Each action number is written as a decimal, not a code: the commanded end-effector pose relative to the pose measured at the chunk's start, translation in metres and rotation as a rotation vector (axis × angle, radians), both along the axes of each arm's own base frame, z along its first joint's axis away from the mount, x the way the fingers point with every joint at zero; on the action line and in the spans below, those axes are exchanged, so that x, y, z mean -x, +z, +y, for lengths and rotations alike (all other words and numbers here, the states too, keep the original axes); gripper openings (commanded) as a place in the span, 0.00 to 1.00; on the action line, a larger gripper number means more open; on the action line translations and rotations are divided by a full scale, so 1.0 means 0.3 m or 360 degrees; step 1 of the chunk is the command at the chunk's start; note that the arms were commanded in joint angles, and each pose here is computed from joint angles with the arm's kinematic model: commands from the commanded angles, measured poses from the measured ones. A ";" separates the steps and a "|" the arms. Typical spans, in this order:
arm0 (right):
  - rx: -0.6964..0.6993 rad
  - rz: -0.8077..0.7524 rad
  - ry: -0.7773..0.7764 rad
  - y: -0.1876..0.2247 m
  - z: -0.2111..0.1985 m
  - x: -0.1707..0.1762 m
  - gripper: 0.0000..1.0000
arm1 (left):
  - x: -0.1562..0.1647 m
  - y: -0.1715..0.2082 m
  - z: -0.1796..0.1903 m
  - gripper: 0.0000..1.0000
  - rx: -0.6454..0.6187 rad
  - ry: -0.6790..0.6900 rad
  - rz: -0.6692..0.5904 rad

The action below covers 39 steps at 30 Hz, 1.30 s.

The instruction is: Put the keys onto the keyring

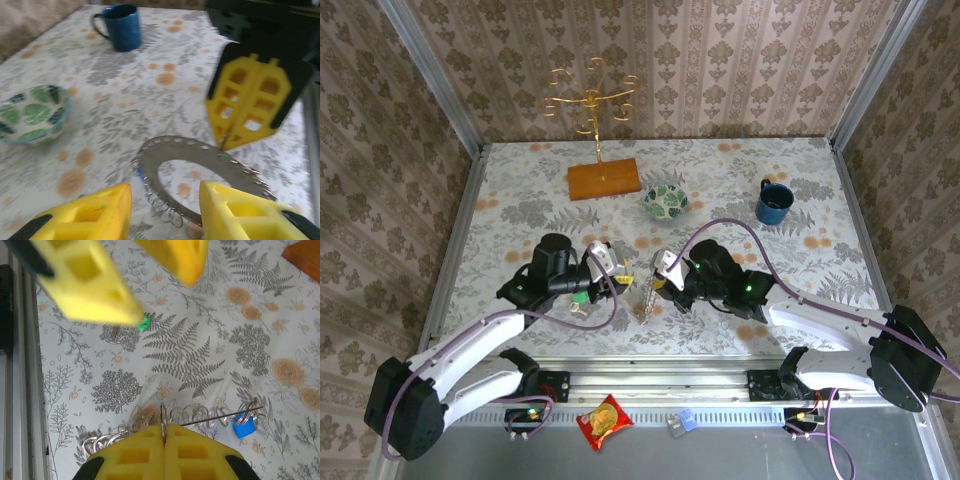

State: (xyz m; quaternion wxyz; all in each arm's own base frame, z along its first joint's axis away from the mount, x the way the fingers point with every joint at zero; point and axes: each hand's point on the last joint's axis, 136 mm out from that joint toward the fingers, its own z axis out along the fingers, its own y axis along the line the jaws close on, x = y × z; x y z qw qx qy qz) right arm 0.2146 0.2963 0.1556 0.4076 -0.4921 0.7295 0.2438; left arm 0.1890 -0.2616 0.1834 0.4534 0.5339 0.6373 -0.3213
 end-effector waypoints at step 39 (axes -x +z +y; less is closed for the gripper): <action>-0.0061 -0.0205 0.0023 0.086 -0.024 -0.012 0.38 | 0.039 0.037 -0.093 0.00 0.0164 -0.0121 0.0104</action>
